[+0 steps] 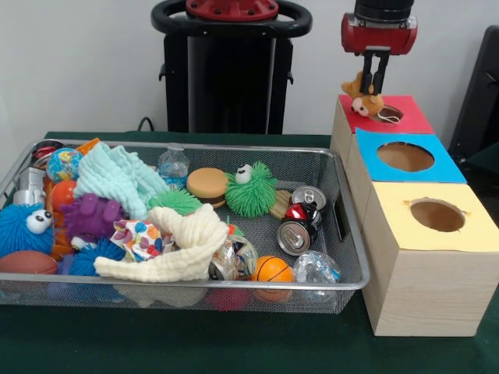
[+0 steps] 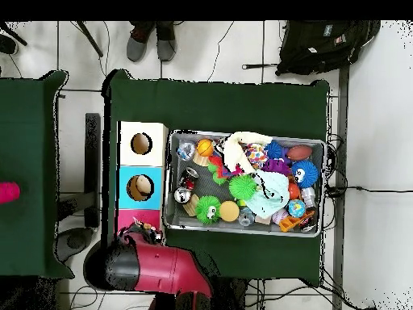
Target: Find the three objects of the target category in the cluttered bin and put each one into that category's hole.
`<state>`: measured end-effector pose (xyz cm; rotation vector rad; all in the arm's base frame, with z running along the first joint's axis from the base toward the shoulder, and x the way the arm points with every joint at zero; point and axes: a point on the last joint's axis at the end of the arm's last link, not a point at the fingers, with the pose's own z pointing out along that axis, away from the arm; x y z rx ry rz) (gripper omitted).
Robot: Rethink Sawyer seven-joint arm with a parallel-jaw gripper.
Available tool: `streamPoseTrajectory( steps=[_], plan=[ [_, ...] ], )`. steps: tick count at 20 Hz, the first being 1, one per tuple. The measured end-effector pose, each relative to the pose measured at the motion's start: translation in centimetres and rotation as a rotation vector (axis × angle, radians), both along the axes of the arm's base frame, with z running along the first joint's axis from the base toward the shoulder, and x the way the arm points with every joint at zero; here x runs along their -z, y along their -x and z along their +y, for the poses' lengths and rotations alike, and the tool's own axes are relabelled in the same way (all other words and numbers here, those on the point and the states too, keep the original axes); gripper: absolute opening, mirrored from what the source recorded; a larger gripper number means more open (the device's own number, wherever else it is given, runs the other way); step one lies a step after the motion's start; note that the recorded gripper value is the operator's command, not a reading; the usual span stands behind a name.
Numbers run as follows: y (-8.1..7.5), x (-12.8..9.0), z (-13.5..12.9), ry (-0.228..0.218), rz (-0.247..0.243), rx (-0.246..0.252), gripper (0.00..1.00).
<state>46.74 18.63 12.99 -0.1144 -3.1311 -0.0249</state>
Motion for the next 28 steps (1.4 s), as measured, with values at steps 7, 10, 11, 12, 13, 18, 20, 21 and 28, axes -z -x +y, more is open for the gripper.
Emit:
streamPoseTrajectory(
  steps=[7, 10, 11, 12, 13, 18, 20, 21, 28],
  plan=[
    [0.9, 0.5, 1.0, -0.008, 0.003, -0.019, 0.00],
    [1.1, 0.5, 1.4, -0.009, 0.003, -0.028, 0.00],
    [1.2, 0.5, 1.6, -0.009, 0.004, -0.031, 0.00],
    [1.2, 0.5, 1.7, -0.010, 0.004, -0.034, 0.00],
    [1.3, 0.5, 1.9, -0.012, 0.003, -0.036, 0.00],
    [1.6, 0.8, 2.8, -0.018, -0.013, -0.052, 0.00],
    [1.8, 0.9, 3.1, -0.019, -0.017, -0.055, 0.00],
    [1.9, 1.0, 3.2, -0.019, -0.020, -0.057, 0.00],
    [2.5, 1.8, 4.3, -0.018, -0.027, -0.062, 0.00]
  ],
)
